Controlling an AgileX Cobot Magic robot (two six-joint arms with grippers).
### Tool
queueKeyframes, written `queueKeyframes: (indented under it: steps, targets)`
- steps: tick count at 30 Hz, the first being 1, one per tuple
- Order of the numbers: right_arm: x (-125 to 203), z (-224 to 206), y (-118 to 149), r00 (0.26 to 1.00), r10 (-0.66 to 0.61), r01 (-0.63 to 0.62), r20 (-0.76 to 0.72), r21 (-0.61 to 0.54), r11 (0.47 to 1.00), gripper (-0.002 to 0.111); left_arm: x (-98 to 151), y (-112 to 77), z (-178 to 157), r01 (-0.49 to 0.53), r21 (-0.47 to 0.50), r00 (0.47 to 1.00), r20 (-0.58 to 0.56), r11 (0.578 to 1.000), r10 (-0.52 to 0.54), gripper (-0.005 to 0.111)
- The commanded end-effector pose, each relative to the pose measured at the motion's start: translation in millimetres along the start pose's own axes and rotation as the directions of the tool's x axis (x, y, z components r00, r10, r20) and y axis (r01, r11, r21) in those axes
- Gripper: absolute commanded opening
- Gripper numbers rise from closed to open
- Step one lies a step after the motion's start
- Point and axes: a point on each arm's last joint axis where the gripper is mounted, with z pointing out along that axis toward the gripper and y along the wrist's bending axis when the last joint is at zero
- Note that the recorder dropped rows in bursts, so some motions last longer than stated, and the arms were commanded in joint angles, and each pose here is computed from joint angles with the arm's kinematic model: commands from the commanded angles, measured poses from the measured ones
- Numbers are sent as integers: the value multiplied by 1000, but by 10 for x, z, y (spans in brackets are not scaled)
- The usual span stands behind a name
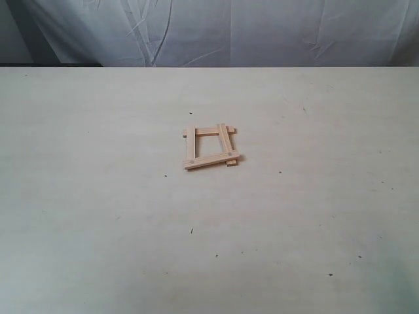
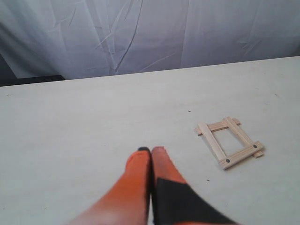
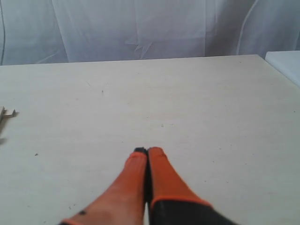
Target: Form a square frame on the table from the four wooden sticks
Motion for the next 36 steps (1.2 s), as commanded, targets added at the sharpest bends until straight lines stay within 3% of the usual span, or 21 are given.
queueKeyframes:
  steps: [1,18,21,31,36]
  targets:
    - [-7,-2,0,1000,1,-1,20,2,1000,0,-5,2,-10,0,-4,1000,8,1000,0,0]
    - [-7,-2,0,1000,3,-3,20,2,1000,0,-5,2,-10,0,-4,1000,8,1000,0,0]
    - [-7,-2,0,1000,3,-3,20,2,1000,0,-8,12,-54,-91,-28,996,19,995,92,0]
    - [-7,-2,0,1000,3,-3,20,2,1000,0,0,-83,-533,-204,-69,959,186,976,214,0]
    - [-7,-2,0,1000,3,-3,20,2,1000,0,37,-144,-819,-269,-82,911,303,960,281,0]
